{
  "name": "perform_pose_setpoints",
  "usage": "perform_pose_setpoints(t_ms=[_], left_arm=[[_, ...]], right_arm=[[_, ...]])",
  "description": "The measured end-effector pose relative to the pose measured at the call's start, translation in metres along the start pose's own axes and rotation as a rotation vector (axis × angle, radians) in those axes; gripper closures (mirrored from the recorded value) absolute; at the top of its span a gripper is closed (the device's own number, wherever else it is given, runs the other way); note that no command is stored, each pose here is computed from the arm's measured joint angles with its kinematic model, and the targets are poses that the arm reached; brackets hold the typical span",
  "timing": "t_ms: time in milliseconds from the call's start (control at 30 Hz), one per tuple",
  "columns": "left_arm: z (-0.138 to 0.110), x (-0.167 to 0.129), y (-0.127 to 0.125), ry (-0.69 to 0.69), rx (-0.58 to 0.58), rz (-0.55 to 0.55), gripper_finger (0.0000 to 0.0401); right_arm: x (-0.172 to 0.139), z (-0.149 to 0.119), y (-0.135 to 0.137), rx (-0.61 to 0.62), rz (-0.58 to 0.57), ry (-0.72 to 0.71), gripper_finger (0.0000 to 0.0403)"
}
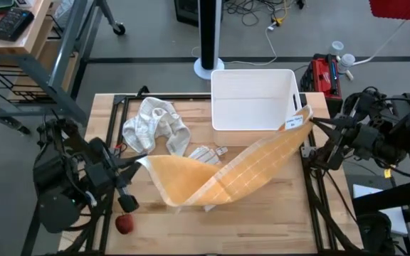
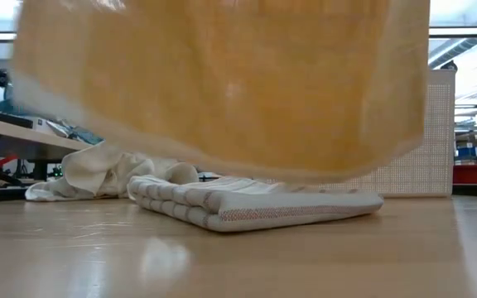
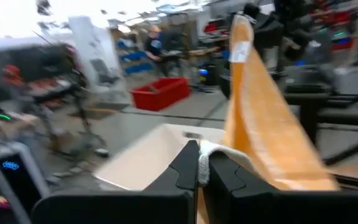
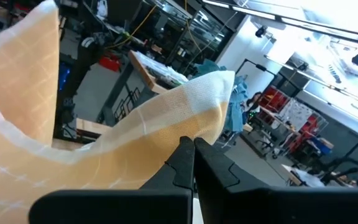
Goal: Fold towel
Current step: Fold the yellow squared towel
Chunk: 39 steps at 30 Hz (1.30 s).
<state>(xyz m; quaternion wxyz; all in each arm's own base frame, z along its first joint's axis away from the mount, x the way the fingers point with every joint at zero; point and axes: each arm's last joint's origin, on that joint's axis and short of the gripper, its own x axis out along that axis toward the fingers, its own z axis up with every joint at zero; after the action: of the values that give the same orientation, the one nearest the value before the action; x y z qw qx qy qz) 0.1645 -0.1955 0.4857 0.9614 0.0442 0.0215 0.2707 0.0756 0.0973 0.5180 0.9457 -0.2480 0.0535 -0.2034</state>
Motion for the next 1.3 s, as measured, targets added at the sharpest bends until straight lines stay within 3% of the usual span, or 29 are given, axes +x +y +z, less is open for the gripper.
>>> perform_pose_setpoints(t_ms=[167, 267, 567, 733, 1033, 1200, 1300], left_arm=[[-0.035, -0.010, -0.007, 0.032, -0.143, -0.089, 0.0401], [-0.052, -0.017, -0.016, 0.034, -0.155, -0.115, 0.0401], [-0.051, -0.050, -0.024, 0.023, -0.278, -0.216, 0.0401], [-0.063, -0.067, -0.032, 0.110, -0.405, -0.374, 0.0401], [-0.118, -0.082, -0.075, 0.361, -0.593, -0.678, 0.0401], [-0.129, -0.085, -0.090, 0.366, -0.637, -0.683, 0.0401], [-0.126, -0.085, -0.093, 0.319, -0.645, -0.619, 0.0401]], right_arm=[[-0.004, -0.007, 0.014, 0.013, 0.029, -0.016, 0.0403], [-0.009, -0.011, 0.022, 0.051, 0.061, -0.032, 0.0403], [-0.031, -0.015, 0.032, 0.301, 0.212, -0.081, 0.0403], [-0.055, -0.018, 0.035, 0.425, 0.372, -0.114, 0.0403], [-0.105, -0.029, 0.040, 0.506, 0.667, -0.170, 0.0403], [-0.126, -0.036, 0.054, 0.473, 0.720, -0.196, 0.0403], [-0.142, -0.040, 0.066, 0.444, 0.745, -0.214, 0.0403]])
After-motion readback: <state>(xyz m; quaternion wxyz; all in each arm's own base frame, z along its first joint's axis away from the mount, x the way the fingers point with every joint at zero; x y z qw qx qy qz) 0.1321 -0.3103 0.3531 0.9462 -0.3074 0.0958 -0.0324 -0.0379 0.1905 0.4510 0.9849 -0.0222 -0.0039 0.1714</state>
